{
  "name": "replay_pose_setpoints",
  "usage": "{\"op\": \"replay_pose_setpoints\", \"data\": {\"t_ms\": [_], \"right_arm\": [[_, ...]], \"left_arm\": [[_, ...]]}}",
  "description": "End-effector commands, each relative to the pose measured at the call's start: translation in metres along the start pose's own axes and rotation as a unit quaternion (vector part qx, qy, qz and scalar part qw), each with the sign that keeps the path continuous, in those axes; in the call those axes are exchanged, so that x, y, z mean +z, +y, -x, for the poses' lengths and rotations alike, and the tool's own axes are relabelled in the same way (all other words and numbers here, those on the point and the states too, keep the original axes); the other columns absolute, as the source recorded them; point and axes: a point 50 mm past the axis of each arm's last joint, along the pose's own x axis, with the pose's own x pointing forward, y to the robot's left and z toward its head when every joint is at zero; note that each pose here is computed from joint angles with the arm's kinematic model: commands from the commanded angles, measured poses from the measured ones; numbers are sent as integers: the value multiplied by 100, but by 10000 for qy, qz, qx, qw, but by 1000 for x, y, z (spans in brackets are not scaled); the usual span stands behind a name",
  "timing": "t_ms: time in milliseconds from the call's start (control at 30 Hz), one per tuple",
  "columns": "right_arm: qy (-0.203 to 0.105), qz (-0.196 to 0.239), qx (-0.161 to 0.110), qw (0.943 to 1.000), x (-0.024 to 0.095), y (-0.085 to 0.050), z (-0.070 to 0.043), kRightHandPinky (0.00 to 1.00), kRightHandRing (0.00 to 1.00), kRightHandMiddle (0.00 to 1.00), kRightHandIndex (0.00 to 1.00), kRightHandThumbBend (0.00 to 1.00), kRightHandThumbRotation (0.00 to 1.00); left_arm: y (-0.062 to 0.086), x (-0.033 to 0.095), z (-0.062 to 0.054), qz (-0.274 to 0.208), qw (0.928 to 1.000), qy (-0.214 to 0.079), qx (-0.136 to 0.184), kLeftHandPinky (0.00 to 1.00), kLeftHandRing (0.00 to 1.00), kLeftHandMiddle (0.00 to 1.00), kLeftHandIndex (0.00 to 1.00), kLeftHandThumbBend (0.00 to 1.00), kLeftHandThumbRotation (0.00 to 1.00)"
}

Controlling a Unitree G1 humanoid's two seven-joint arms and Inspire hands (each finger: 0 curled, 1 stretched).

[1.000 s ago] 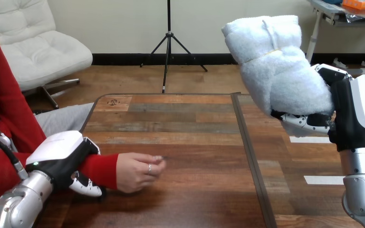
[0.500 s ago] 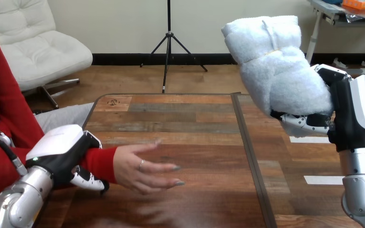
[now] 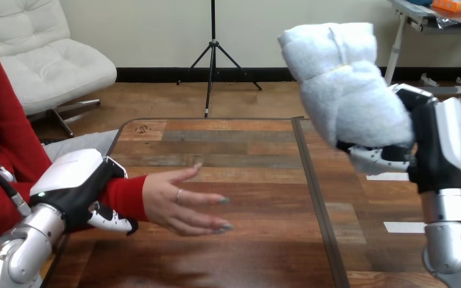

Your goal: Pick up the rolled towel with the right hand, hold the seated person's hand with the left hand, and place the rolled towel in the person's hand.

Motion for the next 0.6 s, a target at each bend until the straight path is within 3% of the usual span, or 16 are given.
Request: {"op": "replay_pose_setpoints", "data": {"t_ms": [0,567], "right_arm": [[-117,-270,-249,9993,10,2,-15,30,36,42,45,75,0],[-6,-453,-121,9989,13,17,-10,31,37,42,45,75,0]], "left_arm": [[69,38,-12,-72,9870,-853,1363,22,28,33,32,70,0],[77,42,-16,-16,9841,-951,1503,22,26,31,31,70,0]]}}
